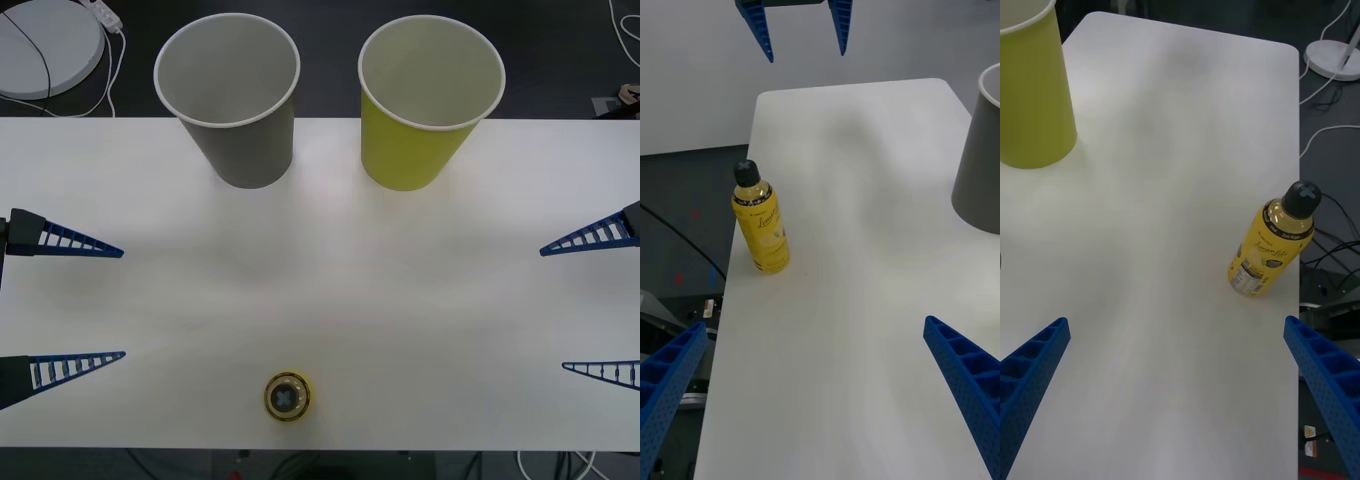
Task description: Put the can into the green bin and the plastic bottle into the gray bin
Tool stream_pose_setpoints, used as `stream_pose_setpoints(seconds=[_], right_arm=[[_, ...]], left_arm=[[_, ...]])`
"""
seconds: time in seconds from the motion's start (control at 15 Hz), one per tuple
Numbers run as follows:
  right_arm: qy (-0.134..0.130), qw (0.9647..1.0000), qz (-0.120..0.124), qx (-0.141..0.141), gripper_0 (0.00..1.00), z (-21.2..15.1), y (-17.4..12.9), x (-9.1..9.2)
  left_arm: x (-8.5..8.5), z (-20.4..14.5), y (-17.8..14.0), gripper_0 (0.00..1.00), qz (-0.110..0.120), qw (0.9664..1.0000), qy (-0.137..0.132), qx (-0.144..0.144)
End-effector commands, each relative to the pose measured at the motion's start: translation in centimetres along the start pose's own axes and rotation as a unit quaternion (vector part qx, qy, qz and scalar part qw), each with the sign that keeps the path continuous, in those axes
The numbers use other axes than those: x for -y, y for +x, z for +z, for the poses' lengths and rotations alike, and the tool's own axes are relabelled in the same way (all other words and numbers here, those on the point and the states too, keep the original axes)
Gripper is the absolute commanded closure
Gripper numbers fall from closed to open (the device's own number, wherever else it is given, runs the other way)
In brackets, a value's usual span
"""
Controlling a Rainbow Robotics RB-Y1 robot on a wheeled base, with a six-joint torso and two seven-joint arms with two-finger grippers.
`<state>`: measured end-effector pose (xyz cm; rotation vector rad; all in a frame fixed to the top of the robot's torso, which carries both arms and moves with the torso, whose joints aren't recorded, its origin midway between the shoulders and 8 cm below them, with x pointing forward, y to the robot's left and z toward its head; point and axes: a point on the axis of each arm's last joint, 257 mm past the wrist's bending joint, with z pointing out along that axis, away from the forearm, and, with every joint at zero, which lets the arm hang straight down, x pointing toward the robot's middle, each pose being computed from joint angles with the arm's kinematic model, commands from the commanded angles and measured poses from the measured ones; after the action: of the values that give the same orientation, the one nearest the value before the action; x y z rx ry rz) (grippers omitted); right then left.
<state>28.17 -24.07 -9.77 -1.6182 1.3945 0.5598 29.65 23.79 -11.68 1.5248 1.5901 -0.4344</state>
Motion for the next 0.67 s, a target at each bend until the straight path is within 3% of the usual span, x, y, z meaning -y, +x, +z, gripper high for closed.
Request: stream_pose_setpoints(seconds=[0.07, 0.2, 0.27, 0.33, 0.6, 0.67], right_arm=[[0.0, 1.0, 0.0, 0.0, 0.0, 0.0, 0.0, 0.0], [0.0, 1.0, 0.0, 0.0, 0.0, 0.0, 0.0, 0.0], [0.0, 1.0, 0.0, 0.0, 0.0, 0.0, 0.0, 0.0], [0.0, 1.0, 0.0, 0.0, 0.0, 0.0, 0.0, 0.0], [0.0, 1.0, 0.0, 0.0, 0.0, 0.0, 0.0, 0.0], [0.0, 1.0, 0.0, 0.0, 0.0, 0.0, 0.0, 0.0]], left_arm=[[0.0, 0.0, 0.0, 0.0, 0.0, 1.0, 0.0, 0.0], [0.0, 0.0, 0.0, 0.0, 0.0, 1.0, 0.0, 0.0], [1.2, 0.4, 1.2, 0.0, -0.022, 0.9997, 0.013, -0.003], [1.4, 0.4, 1.3, 0.0, -0.024, 0.9996, 0.015, -0.004], [1.6, -0.1, 1.8, 0.0, -0.017, 0.9993, 0.03, -0.013], [1.6, -0.4, 2.1, 0.0, -0.006, 0.9993, 0.034, -0.014]])
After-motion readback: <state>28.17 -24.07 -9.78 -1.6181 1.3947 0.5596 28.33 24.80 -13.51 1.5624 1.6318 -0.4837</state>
